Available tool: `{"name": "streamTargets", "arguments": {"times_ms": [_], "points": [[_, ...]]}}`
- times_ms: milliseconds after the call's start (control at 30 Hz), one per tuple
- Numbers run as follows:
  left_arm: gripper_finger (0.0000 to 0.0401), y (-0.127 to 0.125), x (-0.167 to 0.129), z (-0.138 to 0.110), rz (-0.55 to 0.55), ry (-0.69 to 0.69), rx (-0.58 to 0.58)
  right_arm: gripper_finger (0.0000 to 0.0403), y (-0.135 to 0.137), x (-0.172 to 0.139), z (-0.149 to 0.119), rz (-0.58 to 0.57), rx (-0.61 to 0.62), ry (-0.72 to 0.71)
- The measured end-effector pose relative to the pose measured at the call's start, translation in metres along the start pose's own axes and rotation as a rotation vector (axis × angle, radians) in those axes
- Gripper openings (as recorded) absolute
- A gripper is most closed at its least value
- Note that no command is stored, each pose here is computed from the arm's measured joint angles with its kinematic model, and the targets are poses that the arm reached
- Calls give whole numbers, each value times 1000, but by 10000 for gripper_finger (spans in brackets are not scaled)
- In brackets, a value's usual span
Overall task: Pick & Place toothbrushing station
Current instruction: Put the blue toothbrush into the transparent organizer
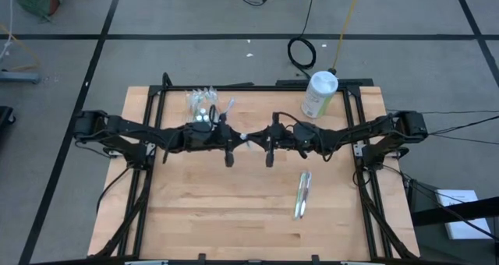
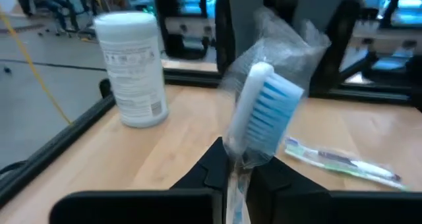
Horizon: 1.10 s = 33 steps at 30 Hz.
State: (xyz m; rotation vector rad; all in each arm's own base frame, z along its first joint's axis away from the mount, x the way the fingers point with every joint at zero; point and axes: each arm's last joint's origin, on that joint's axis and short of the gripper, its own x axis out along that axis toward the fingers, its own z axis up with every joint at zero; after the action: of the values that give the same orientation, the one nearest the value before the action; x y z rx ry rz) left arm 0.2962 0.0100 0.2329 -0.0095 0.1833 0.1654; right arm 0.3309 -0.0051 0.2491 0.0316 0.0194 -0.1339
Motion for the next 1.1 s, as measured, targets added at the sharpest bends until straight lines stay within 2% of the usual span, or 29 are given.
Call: {"name": "streamTargets", "arguments": {"times_ms": [133,267,333,433,533,633,800,933,1100], "points": [[9,2,-10,2,20,57,8,61,0,0,-4,-1,-23,46],[18,7,-33,16,95,72,15,97,0,0,-8,-2,-21,86],[17,12,-48,25,188,63,16,112,0,0,-10,-3,-3,98],[8,21,-76,31,385,106,16,128,1,-1,-15,-4,31,158],[8,29,-102,37,574,105,0,136,1,-3,-23,-8,26,241],[21,36,-125,35,711,127,-49,136,0,-5,-29,-12,18,303],[20,50,-144,22,849,174,-149,136,0,-4,-29,-13,19,298],[7,61,-139,-1,955,200,-170,137,1,-4,-26,-11,23,274],[31,75,-133,-30,1045,200,-256,135,1,-4,-26,-12,23,274]]}}
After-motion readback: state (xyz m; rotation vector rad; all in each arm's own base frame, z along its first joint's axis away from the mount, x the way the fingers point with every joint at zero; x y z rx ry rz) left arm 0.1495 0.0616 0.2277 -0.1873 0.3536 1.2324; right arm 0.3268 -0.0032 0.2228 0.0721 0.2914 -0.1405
